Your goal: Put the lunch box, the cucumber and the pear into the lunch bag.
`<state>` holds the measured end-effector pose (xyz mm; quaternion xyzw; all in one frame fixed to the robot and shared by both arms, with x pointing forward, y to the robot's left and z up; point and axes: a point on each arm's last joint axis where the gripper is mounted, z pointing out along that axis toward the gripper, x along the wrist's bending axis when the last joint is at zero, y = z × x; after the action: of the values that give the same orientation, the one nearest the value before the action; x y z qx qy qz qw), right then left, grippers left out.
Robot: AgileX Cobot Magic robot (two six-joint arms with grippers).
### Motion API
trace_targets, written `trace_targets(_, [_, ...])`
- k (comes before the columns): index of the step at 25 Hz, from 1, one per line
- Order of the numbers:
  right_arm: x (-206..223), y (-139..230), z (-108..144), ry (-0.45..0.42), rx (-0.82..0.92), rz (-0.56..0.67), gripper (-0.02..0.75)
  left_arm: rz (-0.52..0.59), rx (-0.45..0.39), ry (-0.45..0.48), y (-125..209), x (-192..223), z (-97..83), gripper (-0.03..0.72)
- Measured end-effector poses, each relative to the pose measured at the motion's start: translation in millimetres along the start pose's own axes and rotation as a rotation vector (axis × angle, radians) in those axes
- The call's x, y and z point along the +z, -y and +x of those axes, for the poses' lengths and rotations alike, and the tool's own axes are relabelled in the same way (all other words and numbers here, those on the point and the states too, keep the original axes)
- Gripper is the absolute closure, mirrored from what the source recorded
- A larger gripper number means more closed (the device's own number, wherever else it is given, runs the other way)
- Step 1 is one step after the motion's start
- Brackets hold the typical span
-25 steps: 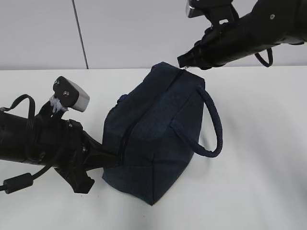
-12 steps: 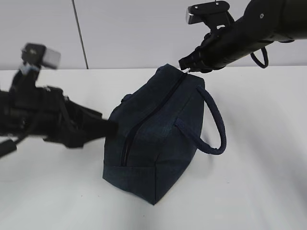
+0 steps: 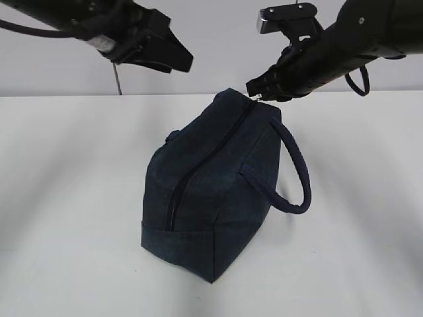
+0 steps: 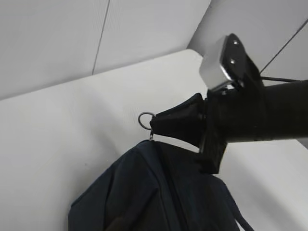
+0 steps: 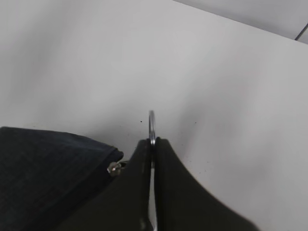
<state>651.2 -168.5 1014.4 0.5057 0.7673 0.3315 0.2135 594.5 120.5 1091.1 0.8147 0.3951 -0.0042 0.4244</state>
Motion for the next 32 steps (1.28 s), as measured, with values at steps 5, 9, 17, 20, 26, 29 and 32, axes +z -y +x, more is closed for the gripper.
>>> trace_targets(5, [0,0,0,-0.002,0.001,0.003,0.732,0.082,-0.023,-0.007,-16,41,15.1,0.404])
trace_targets(9, [0,0,0,-0.002,0.001,0.004,0.732,0.089,-0.018,0.015,-23,53,9.3,0.408])
trace_targets(17, [0,0,0,-0.003,0.008,0.004,0.732,0.133,-0.023,0.033,-16,74,1.9,0.408])
trace_targets(20, [0,0,0,-0.005,0.010,0.004,0.732,0.157,-0.034,0.034,-12,82,5.5,0.447])
trace_targets(26, [0,0,1,-0.015,0.036,0.001,0.732,0.175,-0.041,0.037,-8,90,8.1,0.665])
trace_targets(29, [2,1,1,-0.018,0.042,0.006,0.732,0.170,-0.020,0.029,-9,88,7.4,0.671])
trace_targets(32, [13,8,-1,-0.021,0.058,0.033,0.732,0.153,0.013,0.007,-14,80,5.0,0.671])
